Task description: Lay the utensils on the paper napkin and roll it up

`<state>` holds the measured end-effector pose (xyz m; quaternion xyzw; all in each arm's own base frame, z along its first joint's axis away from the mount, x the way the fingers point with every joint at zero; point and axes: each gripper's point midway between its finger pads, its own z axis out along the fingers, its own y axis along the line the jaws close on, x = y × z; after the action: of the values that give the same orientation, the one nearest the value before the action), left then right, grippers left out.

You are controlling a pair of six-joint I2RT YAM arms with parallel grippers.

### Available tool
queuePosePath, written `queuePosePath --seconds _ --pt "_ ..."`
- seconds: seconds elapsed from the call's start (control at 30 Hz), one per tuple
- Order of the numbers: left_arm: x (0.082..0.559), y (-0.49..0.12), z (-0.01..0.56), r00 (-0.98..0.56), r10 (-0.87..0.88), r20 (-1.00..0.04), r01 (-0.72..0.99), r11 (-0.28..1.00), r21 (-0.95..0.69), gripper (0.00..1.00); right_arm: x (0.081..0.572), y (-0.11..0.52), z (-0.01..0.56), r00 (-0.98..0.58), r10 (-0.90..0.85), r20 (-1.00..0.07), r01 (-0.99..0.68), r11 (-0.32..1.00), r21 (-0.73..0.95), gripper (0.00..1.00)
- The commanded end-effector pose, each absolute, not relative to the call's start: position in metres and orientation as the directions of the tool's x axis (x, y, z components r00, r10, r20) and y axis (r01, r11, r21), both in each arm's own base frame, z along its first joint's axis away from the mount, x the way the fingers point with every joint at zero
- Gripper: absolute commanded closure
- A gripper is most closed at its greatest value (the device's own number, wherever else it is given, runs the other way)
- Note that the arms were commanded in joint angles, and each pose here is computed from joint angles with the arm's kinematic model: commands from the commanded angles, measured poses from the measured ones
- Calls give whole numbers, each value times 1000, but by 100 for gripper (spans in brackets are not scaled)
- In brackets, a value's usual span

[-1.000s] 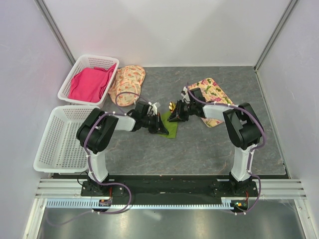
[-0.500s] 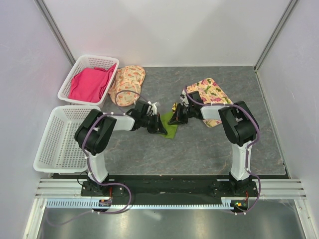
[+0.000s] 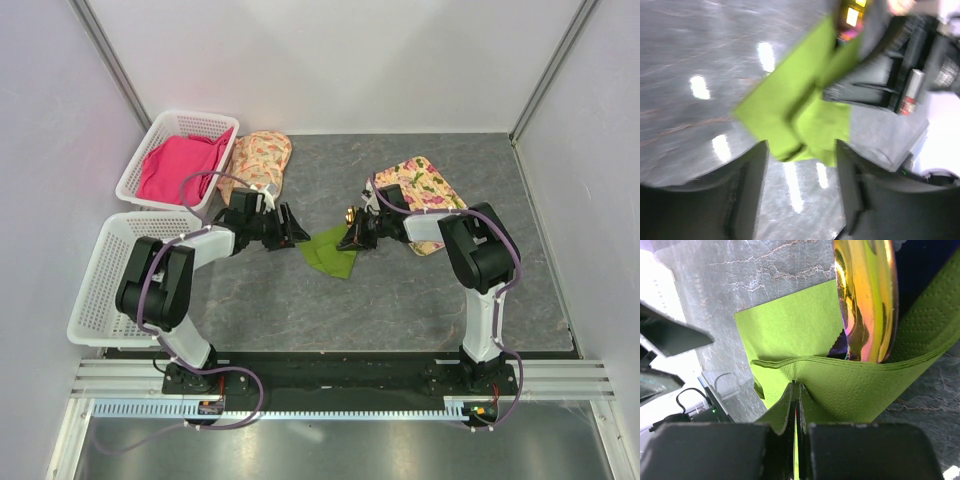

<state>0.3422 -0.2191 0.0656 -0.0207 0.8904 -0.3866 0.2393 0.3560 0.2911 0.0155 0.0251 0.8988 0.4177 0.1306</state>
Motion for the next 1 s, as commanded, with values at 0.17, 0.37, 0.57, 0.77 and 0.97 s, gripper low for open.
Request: queuePosePath --seconds 0.17,0.37,0.57,0.77,0.97 --pt "337 -197 33 -906 -188 -379 91 790 -607 23 325 281 -16 -981 84 -176 -70 689 721 100" --pt "326 -201 3 -941 -188 -283 30 782 -622 27 314 277 -21 -984 55 -172 -86 690 718 100" --pt "313 -222 -6 -962 -163 -218 39 712 -701 35 310 275 -26 -986 48 -162 -84 693 716 100" --pt "297 -238 -13 -977 -126 -171 43 671 -740 37 310 276 -27 -986 43 -162 -87 693 716 100" --pt "305 -255 2 -966 -155 -205 82 568 -819 32 311 275 -29 -987 47 -155 -79 695 714 100"
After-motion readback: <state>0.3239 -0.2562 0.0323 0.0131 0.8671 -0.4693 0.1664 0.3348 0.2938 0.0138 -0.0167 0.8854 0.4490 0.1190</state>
